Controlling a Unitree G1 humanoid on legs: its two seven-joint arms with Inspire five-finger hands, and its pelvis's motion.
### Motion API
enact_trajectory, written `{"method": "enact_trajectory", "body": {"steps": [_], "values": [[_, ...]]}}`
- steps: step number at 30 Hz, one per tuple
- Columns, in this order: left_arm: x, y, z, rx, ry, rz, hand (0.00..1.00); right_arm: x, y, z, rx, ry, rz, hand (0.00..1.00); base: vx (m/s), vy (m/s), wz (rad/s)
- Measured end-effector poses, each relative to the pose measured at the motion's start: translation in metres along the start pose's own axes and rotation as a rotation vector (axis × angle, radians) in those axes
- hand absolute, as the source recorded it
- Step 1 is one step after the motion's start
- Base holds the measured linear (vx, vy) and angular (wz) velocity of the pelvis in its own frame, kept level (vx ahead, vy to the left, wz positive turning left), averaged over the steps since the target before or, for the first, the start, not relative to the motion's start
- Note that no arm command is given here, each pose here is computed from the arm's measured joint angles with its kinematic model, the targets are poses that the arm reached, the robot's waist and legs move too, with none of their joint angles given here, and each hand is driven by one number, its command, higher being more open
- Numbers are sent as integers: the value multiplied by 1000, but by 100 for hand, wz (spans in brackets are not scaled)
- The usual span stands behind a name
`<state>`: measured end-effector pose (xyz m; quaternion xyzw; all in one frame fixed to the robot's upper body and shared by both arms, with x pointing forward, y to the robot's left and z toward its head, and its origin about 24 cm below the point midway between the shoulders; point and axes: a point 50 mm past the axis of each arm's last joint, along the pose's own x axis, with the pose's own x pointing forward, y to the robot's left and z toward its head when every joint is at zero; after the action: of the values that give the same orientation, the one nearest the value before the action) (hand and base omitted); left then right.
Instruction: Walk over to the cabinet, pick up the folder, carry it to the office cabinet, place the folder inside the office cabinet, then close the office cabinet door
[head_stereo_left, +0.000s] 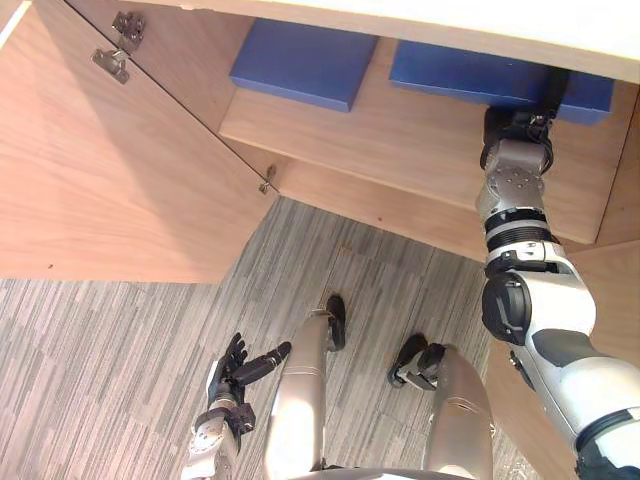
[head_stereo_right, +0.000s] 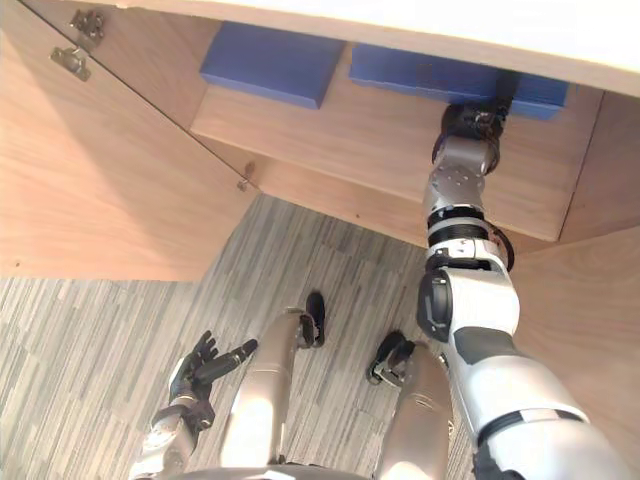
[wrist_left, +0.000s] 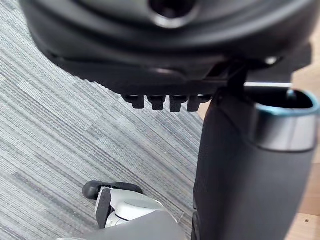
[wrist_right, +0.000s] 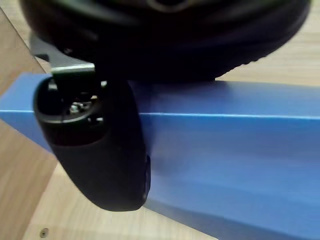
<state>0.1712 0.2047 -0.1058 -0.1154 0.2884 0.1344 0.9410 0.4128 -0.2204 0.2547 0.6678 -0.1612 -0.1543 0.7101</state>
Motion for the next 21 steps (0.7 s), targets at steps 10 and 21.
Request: {"method": "enact_trajectory", "body": {"steps": [10, 21], "values": [[2, -5, 4, -8, -17, -3, 100, -3, 17, -18, -140, 50, 19, 100, -46, -15, 4], [2, -16, -4, -8, 25, -22, 100, -14, 25, -52, -227, 153, 59, 100, 8, -28, 8]]}}
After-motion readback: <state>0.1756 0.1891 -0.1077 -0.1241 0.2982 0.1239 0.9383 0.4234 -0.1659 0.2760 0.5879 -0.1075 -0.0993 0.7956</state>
